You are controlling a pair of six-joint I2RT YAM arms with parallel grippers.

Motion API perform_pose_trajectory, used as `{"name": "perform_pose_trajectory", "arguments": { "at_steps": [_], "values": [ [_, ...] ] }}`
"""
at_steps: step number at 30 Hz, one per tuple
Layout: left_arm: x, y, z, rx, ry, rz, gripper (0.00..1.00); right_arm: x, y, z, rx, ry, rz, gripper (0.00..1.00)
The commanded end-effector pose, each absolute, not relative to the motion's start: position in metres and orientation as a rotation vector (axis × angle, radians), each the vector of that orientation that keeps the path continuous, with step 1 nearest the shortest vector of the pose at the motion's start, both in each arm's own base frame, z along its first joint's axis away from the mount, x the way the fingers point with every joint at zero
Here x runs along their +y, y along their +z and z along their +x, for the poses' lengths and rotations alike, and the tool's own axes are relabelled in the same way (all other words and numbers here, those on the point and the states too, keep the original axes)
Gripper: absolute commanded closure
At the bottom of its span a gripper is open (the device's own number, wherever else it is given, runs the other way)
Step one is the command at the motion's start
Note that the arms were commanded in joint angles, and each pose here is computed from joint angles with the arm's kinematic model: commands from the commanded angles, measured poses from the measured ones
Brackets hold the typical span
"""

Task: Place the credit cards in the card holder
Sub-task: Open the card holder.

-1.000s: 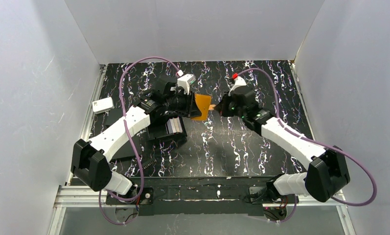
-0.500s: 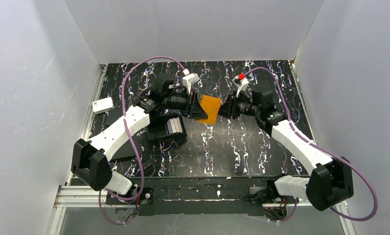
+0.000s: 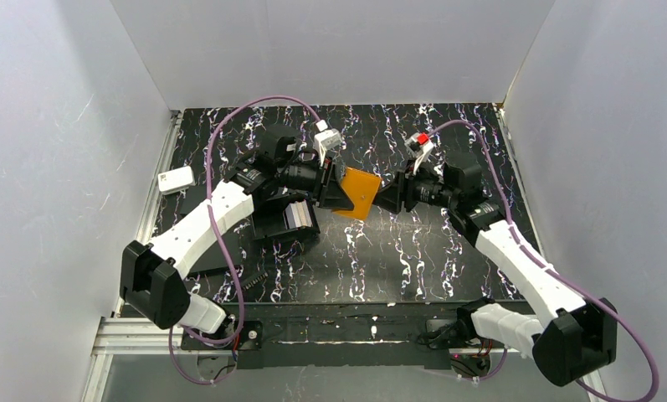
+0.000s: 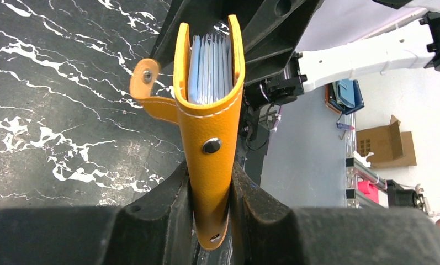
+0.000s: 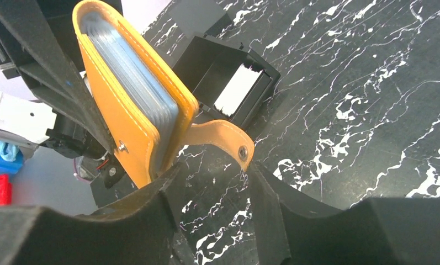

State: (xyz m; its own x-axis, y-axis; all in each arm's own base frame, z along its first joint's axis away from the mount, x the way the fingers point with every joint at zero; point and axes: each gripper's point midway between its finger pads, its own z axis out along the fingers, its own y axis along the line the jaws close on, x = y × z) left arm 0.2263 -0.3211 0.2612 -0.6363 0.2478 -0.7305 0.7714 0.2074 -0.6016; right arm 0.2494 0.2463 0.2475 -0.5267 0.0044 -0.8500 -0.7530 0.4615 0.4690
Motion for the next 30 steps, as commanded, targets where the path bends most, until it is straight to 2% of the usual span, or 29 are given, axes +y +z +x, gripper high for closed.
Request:
{"name": "perform_pose_trajectory", "arguments": {
  "at_steps": [1, 4, 11, 18, 23, 24, 25, 28, 30],
  "values": [
    [-0.312, 0.311, 0.209, 1.803, -1.458, 1.054, 1.0, 0.236, 0.252, 0.24, 1.844, 1.095, -0.622, 0.44],
    [-0.312, 0.314, 0.206, 1.786, -1.495, 1.062, 1.0, 0.235, 0.253, 0.232, 1.827, 1.114, -0.642, 0.37],
    [-0.313, 0.315, 0.202, 1.768, -1.543, 1.083, 1.0, 0.238, 0.259, 0.229, 1.81, 1.142, -0.655, 0.36],
    [-0.315, 0.316, 0.198, 1.751, -1.599, 1.098, 1.0, 0.244, 0.277, 0.229, 1.732, 1.189, -0.665, 0.4],
    [-0.316, 0.314, 0.198, 1.76, -1.616, 1.096, 1.0, 0.245, 0.287, 0.231, 1.705, 1.191, -0.659, 0.48],
    [-0.317, 0.313, 0.199, 1.763, -1.615, 1.095, 1.0, 0.245, 0.288, 0.23, 1.703, 1.194, -0.656, 0.52],
    [-0.317, 0.312, 0.2, 1.769, -1.614, 1.091, 1.0, 0.245, 0.289, 0.23, 1.703, 1.198, -0.651, 0.6],
    [-0.321, 0.303, 0.208, 1.824, -1.6, 1.051, 1.0, 0.24, 0.285, 0.23, 1.745, 1.164, -0.617, 0.99],
    [-0.326, 0.289, 0.218, 1.911, -1.565, 1.001, 0.8, 0.231, 0.277, 0.231, 1.807, 1.114, -0.558, 0.99]
  ]
}}
